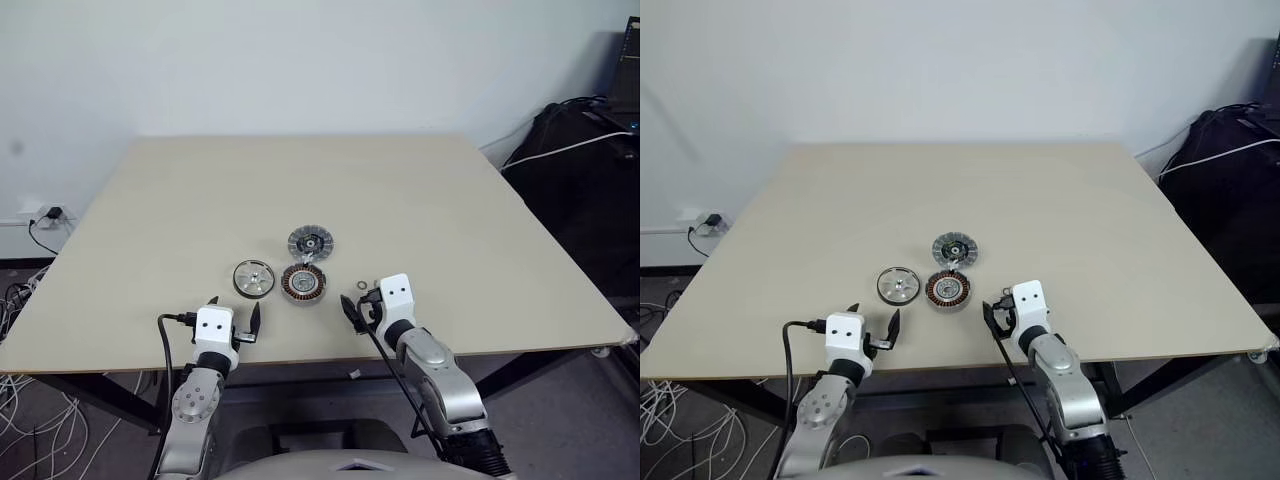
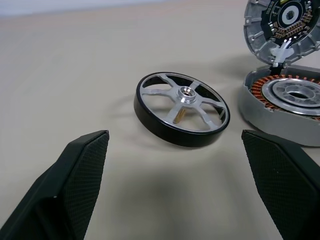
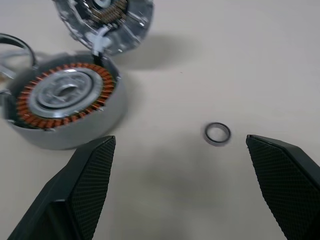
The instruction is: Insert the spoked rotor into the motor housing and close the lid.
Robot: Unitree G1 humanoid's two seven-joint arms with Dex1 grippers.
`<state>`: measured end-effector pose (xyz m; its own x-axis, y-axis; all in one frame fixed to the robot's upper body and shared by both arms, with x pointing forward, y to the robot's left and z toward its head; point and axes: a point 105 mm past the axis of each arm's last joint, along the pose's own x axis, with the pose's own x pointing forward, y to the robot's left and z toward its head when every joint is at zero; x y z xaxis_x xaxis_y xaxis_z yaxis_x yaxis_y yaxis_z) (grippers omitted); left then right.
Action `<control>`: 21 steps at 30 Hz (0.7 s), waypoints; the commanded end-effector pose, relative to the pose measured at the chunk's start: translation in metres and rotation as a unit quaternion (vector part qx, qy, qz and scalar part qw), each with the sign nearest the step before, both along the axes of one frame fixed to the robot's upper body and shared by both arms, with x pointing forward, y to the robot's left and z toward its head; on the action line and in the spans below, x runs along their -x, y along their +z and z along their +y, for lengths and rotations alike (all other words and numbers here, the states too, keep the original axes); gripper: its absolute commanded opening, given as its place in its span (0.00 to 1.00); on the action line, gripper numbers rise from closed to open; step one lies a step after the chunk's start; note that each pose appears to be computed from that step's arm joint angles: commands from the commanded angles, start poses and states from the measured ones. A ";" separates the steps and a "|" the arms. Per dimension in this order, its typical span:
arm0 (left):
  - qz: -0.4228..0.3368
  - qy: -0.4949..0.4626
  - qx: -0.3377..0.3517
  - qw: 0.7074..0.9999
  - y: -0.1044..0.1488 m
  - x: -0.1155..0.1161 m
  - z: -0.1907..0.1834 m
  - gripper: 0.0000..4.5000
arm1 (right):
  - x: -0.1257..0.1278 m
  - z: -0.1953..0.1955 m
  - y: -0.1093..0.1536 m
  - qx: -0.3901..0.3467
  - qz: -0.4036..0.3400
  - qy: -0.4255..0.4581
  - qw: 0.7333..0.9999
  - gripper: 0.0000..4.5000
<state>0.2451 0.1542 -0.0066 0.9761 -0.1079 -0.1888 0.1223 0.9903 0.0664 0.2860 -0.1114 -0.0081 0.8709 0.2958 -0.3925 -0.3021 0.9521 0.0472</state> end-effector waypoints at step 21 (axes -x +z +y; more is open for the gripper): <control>-0.021 -0.018 0.029 0.999 0.011 -0.002 -0.008 1.00 | -0.051 0.005 -0.003 0.040 -0.026 -0.010 0.999 1.00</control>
